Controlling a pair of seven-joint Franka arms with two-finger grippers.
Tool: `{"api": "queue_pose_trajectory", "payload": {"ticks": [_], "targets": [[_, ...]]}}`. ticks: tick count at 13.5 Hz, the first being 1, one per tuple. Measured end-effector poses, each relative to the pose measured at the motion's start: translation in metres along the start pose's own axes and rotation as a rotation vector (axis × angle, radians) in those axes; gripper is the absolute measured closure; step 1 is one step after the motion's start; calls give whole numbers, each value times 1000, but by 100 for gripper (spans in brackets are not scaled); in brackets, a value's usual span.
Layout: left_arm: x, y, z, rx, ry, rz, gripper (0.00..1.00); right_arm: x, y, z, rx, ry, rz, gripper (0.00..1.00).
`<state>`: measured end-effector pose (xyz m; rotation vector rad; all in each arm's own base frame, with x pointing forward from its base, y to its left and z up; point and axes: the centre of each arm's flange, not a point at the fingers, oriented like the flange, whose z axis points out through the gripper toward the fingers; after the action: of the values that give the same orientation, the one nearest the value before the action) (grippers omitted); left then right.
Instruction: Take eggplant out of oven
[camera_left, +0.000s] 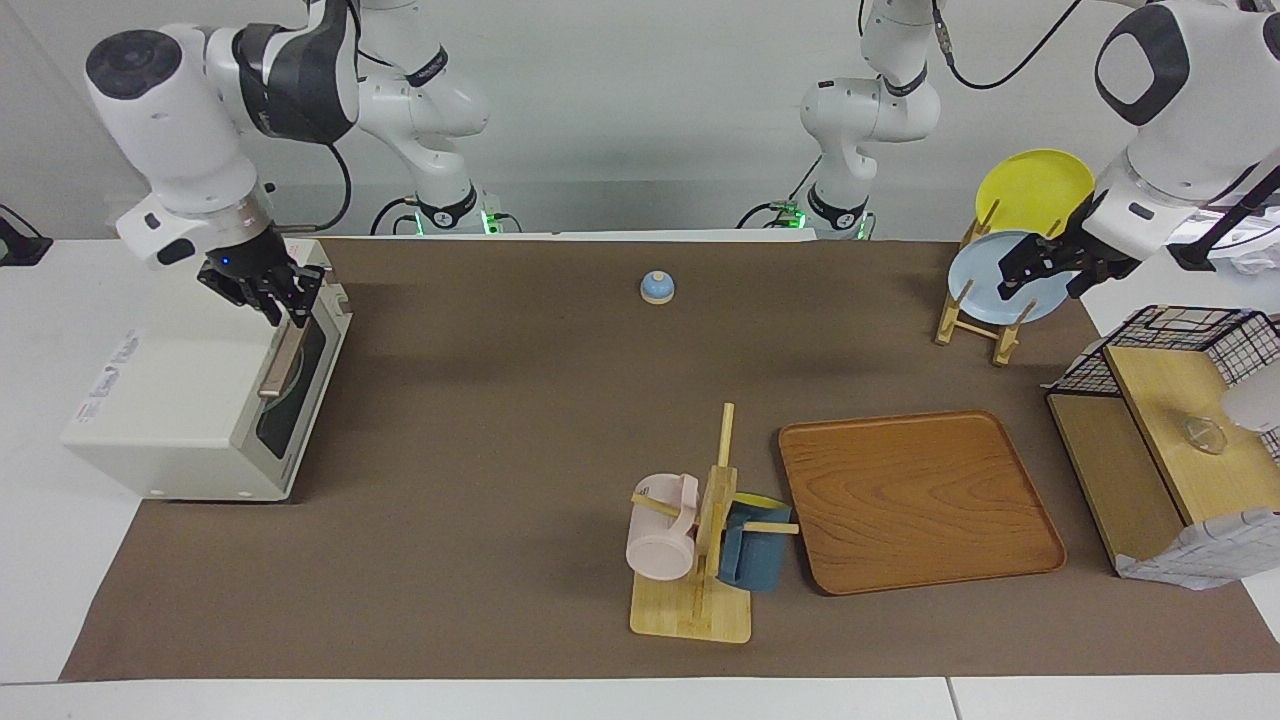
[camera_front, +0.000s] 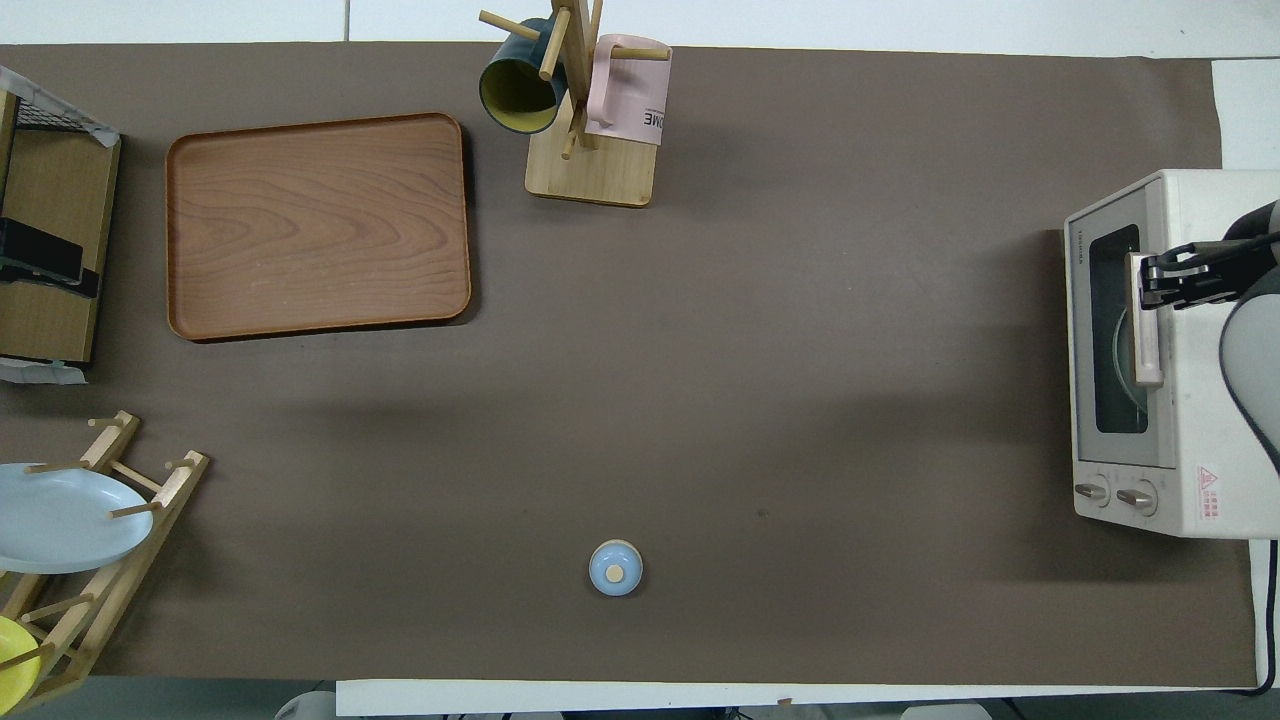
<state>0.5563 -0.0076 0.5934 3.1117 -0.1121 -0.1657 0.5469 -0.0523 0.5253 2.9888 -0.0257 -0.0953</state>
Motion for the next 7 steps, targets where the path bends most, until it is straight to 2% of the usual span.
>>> {"api": "queue_pose_trajectory", "payload": {"ticks": [1, 7], "targets": [[0, 0, 0, 0, 0, 0, 0, 3, 1, 10, -22, -14, -7, 98], [0, 0, 0, 0, 0, 0, 0, 5, 2, 49, -104, -53, -45, 99]]}}
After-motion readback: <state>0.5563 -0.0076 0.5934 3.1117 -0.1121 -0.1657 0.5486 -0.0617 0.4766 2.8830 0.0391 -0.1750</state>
